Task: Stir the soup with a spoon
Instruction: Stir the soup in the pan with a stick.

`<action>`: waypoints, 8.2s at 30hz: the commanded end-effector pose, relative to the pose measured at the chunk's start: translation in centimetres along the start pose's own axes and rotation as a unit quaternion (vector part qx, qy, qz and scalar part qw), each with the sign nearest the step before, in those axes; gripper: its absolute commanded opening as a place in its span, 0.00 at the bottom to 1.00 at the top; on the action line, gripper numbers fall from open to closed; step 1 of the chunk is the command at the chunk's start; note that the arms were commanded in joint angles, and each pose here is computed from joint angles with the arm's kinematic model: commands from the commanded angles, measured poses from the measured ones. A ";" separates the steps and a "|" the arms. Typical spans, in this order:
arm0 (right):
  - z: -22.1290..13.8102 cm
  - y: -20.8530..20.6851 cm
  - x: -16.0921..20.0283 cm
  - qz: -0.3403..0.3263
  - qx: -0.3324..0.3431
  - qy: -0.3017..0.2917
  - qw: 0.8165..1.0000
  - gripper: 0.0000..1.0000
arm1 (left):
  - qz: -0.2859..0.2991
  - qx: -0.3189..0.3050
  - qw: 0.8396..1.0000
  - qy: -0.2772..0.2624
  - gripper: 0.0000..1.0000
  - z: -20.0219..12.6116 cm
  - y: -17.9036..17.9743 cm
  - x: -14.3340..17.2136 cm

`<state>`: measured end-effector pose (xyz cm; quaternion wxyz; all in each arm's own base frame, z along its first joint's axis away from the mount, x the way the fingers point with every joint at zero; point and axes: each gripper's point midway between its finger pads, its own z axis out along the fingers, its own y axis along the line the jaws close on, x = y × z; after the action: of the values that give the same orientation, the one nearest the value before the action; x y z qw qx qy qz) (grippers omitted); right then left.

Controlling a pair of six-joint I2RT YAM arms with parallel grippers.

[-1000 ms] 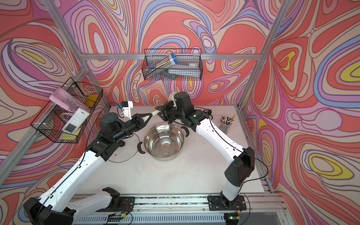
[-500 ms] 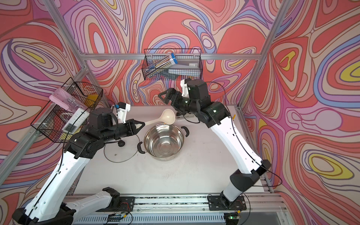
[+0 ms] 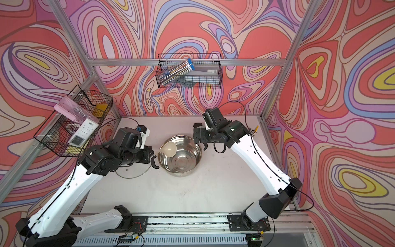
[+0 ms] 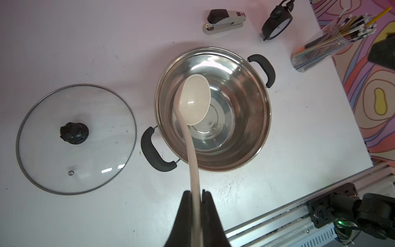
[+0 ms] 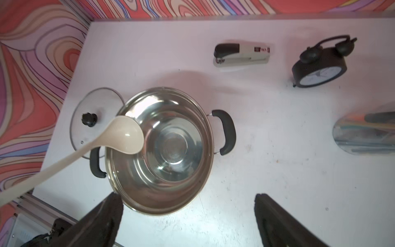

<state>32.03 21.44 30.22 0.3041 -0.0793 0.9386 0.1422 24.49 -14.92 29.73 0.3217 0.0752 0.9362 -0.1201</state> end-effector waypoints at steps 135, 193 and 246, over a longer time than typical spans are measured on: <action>0.0 1.5 2.6 -0.040 -0.079 -0.008 0.996 0.98 | 0.081 0.021 0.994 0.072 0.00 10.6 -9.3 -3.0; 0.1 2.5 5.1 -0.079 -0.109 0.017 0.991 0.98 | 0.043 0.068 0.985 0.152 0.00 9.8 -9.5 -0.3; -0.4 4.1 5.4 -0.079 -0.147 0.003 0.986 0.98 | 0.073 0.078 0.977 0.186 0.00 7.5 -6.9 2.7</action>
<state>26.74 24.56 27.63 0.2878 -0.1936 0.9048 0.2470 27.31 -24.32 22.43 0.1508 0.1749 0.9620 -0.1457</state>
